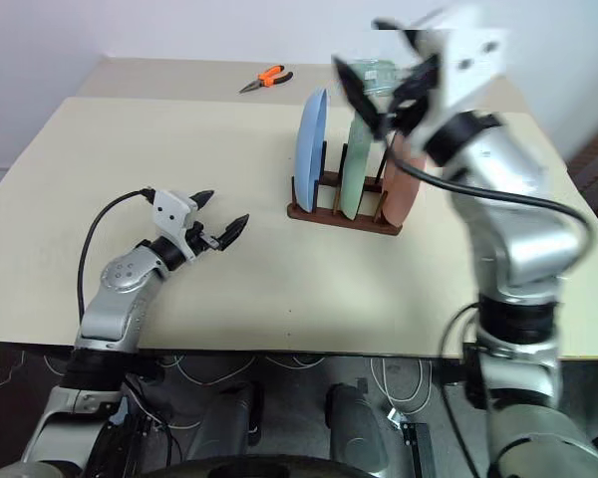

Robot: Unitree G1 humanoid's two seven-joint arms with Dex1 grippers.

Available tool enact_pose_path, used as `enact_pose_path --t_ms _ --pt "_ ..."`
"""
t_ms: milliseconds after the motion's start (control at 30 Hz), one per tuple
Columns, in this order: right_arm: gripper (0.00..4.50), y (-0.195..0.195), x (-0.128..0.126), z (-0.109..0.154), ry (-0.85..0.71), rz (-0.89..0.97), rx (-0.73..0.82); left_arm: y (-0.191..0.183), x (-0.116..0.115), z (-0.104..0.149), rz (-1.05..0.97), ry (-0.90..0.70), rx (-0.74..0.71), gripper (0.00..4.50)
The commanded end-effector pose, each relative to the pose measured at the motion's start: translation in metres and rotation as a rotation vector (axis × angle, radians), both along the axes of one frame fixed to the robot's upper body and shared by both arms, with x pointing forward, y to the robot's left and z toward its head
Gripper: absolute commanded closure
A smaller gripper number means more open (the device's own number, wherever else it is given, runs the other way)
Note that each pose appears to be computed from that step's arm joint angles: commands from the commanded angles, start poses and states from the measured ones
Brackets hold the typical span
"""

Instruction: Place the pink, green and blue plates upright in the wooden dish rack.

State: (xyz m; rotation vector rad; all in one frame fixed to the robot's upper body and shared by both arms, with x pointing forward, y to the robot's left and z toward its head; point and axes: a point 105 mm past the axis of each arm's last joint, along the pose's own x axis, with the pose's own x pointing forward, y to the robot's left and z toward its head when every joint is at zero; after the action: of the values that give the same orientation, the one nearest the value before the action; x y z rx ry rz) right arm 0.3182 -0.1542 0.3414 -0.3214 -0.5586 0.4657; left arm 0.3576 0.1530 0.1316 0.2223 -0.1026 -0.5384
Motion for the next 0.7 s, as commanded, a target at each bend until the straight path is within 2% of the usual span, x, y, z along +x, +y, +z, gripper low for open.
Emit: enact_pose_path --t_ms 33,100,167,233,367,700 --pt "0.48 -0.062 -0.012 -0.016 0.073 -0.160 -0.015 0.014 0.004 0.004 0.003 -0.039 0.079 0.01" --pt "0.48 -0.087 -0.015 -0.049 0.193 -0.225 -0.056 0.022 0.006 0.000 0.007 -0.031 0.122 0.01" --pt "0.48 -0.097 -0.019 -0.114 0.392 -0.237 -0.087 0.035 0.007 -0.007 0.015 -0.003 0.148 0.01" --pt "0.48 -0.102 -0.025 -0.154 0.496 -0.246 -0.099 0.041 0.006 -0.015 0.016 0.009 0.185 0.01" --pt "0.48 -0.103 -0.026 -0.175 0.533 -0.236 -0.079 0.043 0.003 -0.016 0.021 0.010 0.168 0.01" --pt "0.48 -0.111 -0.019 -0.191 0.552 -0.238 -0.079 0.039 -0.004 -0.019 0.006 0.023 0.157 0.01"
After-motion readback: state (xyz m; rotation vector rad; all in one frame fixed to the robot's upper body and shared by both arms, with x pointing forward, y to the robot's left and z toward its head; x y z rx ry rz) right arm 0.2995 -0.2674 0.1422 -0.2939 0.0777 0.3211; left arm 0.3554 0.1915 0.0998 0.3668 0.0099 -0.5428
